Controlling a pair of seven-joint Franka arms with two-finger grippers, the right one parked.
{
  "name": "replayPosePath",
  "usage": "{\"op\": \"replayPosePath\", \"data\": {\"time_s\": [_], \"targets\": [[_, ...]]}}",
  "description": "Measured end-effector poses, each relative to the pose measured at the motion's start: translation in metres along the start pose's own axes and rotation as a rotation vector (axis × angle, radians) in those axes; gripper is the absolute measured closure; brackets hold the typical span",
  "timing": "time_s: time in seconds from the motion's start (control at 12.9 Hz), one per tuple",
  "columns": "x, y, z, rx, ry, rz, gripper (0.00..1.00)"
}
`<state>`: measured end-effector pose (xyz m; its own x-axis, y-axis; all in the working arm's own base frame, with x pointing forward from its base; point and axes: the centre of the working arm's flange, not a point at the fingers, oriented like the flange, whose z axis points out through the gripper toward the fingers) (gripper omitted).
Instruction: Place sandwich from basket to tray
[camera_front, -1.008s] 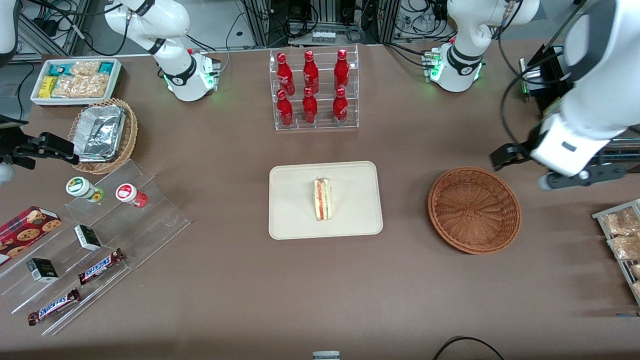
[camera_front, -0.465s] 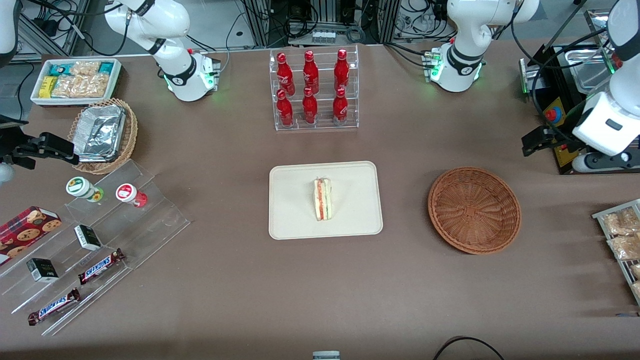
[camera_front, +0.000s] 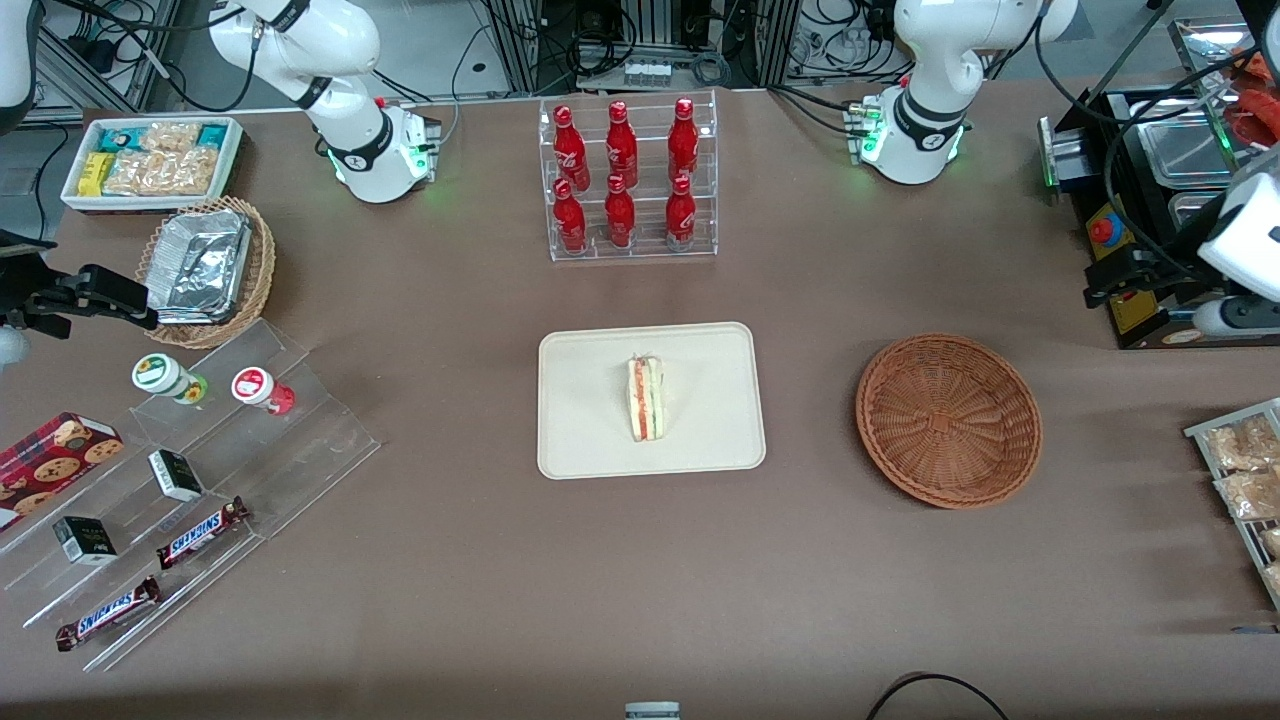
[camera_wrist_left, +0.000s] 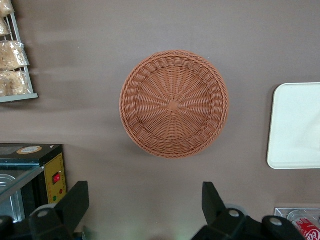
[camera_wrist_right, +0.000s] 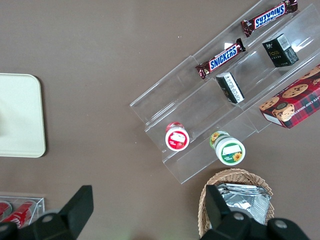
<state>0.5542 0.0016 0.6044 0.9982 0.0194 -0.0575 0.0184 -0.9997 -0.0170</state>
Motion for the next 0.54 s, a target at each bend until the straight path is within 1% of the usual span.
{"op": "replayPosePath", "data": {"time_s": [0.54], "targets": [[0.0009, 0.0061, -0.0010, -0.001, 0.010, 0.014, 0.00]]}}
